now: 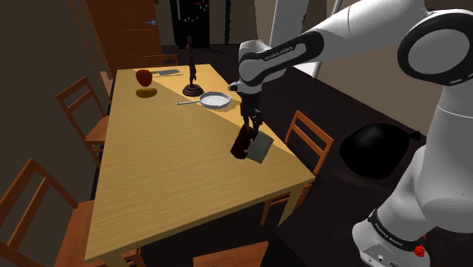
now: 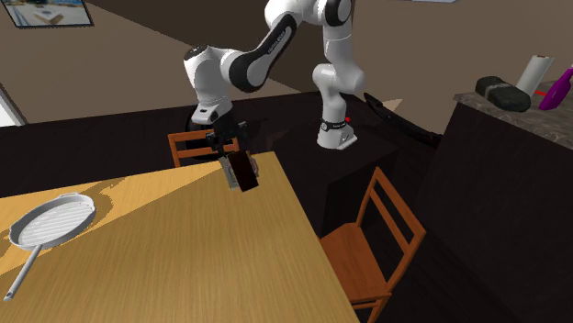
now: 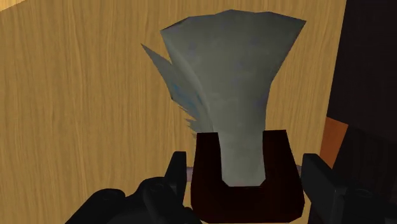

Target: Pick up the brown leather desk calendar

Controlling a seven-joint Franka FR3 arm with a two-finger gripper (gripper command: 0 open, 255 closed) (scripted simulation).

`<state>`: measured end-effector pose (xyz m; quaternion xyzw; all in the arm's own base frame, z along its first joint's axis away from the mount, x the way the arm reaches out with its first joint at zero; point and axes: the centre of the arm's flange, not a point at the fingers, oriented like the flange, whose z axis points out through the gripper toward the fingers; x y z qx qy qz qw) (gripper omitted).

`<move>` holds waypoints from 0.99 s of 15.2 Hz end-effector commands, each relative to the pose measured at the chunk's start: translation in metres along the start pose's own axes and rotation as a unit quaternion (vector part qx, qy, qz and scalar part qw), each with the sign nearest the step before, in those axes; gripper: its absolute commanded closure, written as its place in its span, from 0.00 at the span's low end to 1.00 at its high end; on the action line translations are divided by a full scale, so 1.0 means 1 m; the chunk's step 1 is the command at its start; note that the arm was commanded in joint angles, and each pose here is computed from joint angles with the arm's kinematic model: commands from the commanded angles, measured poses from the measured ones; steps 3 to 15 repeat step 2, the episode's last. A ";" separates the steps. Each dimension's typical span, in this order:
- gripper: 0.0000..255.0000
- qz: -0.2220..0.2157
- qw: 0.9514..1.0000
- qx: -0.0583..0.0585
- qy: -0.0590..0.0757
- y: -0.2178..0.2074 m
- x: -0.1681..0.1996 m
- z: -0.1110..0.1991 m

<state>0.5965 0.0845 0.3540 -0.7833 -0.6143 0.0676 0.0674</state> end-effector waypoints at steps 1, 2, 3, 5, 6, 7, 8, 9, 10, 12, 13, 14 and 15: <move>1.00 0.000 1.000 -0.001 0.000 -0.002 -0.001 -0.006; 1.00 0.000 1.000 -0.001 0.000 -0.002 -0.001 -0.006; 1.00 0.000 1.000 -0.001 0.000 -0.002 -0.001 -0.006; 1.00 0.000 1.000 -0.001 0.000 -0.002 -0.001 -0.006; 1.00 0.000 1.000 -0.001 0.000 -0.002 -0.001 -0.006; 1.00 0.000 1.000 -0.001 0.000 -0.002 -0.001 -0.006; 1.00 0.000 1.000 -0.001 0.000 -0.002 -0.001 -0.006; 1.00 0.000 1.000 -0.001 0.000 -0.002 -0.001 -0.006; 1.00 0.000 1.000 -0.001 0.000 -0.002 -0.001 -0.006; 1.00 0.000 1.000 -0.001 0.000 -0.002 -0.001 -0.006; 1.00 0.000 1.000 -0.001 0.000 -0.002 -0.001 -0.006; 1.00 0.000 1.000 -0.001 0.000 -0.002 -0.001 -0.006; 1.00 0.000 1.000 -0.001 0.000 -0.002 -0.001 -0.006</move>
